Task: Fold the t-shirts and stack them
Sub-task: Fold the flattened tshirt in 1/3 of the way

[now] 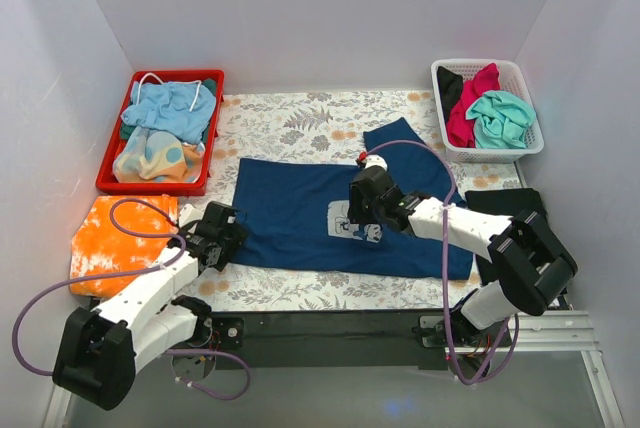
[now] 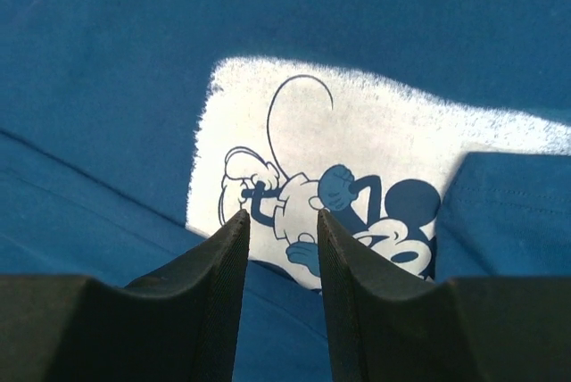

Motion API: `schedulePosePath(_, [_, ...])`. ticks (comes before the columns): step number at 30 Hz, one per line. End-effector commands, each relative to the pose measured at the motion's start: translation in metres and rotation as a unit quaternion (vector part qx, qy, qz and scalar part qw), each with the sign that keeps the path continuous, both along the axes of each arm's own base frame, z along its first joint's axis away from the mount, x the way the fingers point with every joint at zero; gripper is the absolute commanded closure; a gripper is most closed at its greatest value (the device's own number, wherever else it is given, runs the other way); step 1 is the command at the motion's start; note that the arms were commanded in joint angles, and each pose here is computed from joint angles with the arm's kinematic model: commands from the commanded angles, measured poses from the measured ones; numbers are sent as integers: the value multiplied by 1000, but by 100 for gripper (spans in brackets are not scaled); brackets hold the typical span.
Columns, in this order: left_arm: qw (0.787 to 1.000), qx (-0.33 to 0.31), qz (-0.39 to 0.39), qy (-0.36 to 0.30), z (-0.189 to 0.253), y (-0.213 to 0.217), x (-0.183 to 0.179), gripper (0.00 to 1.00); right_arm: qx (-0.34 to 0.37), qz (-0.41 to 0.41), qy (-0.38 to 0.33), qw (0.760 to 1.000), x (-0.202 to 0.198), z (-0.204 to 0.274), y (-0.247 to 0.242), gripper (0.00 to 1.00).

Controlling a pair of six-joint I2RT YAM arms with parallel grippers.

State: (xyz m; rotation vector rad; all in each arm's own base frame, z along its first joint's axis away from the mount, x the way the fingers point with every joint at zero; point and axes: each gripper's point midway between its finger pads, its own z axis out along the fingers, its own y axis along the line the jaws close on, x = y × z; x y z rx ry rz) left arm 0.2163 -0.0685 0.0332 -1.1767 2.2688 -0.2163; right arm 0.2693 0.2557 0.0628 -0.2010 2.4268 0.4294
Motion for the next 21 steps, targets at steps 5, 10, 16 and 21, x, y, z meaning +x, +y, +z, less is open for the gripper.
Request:
schedulePosePath(5, [1000, 23, 17, 6, 10, 12, -19, 37, 26, 29, -29, 999, 8, 23, 17, 57])
schedulePosePath(10, [996, 39, -30, -79, 66, -2, 29, 37, 16, 6, -55, 998, 14, 33, 4, 56])
schedulePosePath(16, [982, 89, -96, -139, 110, -22, 90, 20, 10, -29, -99, 995, 40, 59, -15, 50])
schedulePosePath(21, [972, 137, -140, -129, 103, -37, 150, 7, 6, -54, -113, 992, 83, 81, -37, 52])
